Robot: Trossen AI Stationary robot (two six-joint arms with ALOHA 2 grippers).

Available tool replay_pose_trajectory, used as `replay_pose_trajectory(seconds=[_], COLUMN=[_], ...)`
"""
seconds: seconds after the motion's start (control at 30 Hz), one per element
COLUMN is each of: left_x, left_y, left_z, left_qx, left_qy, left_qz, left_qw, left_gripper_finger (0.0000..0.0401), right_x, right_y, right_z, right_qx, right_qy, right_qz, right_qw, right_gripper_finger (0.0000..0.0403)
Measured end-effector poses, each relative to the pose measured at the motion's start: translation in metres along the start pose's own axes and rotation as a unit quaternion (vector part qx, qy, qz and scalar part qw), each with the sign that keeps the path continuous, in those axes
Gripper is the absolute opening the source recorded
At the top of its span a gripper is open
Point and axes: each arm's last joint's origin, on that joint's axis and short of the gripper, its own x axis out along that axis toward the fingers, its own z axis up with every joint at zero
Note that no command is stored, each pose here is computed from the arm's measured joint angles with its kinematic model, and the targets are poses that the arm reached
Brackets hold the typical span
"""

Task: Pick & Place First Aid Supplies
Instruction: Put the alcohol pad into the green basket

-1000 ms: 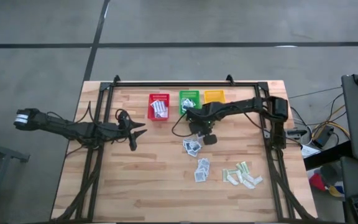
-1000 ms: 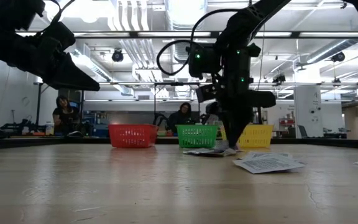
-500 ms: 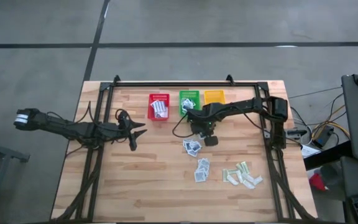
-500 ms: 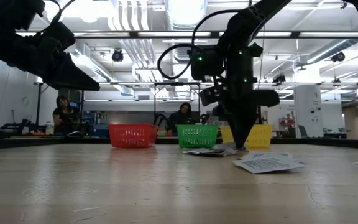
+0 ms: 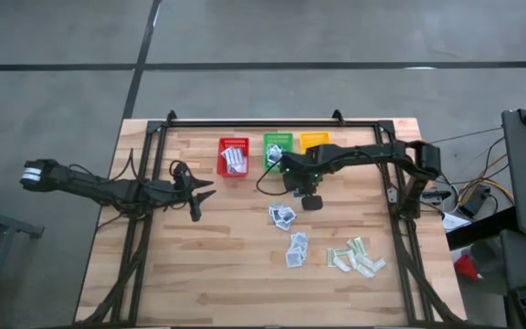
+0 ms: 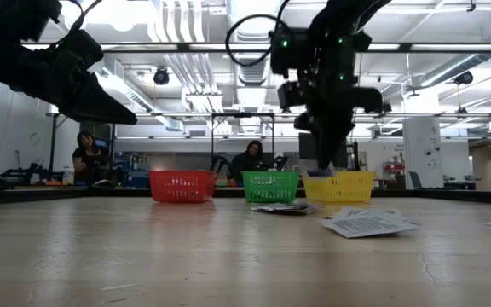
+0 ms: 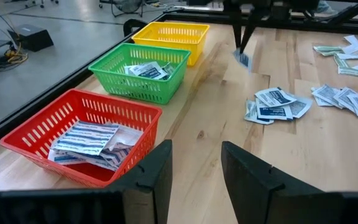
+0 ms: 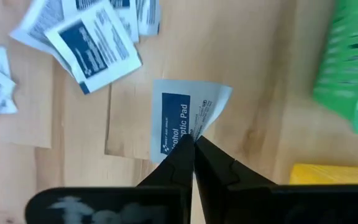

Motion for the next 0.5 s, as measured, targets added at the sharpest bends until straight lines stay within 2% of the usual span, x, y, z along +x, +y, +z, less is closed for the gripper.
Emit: replay_pose_trajectory(seconds=[0.37, 0.5], left_x=[0.0, 0.0], left_y=[0.0, 0.0], left_z=[0.0, 0.0], left_qx=[0.001, 0.001], left_qy=[0.0, 0.0], left_qz=[0.0, 0.0], left_qw=[1.0, 1.0], left_gripper_finger=[0.0133, 0.0133], right_x=[-0.057, -0.079], right_y=[0.006, 0.009], right_z=[-0.008, -0.011], right_qx=[0.024, 0.018], right_qy=[-0.091, -0.145], right_qz=[-0.02, -0.006], right_qw=[0.995, 0.989], right_gripper_finger=[0.0008, 0.0008])
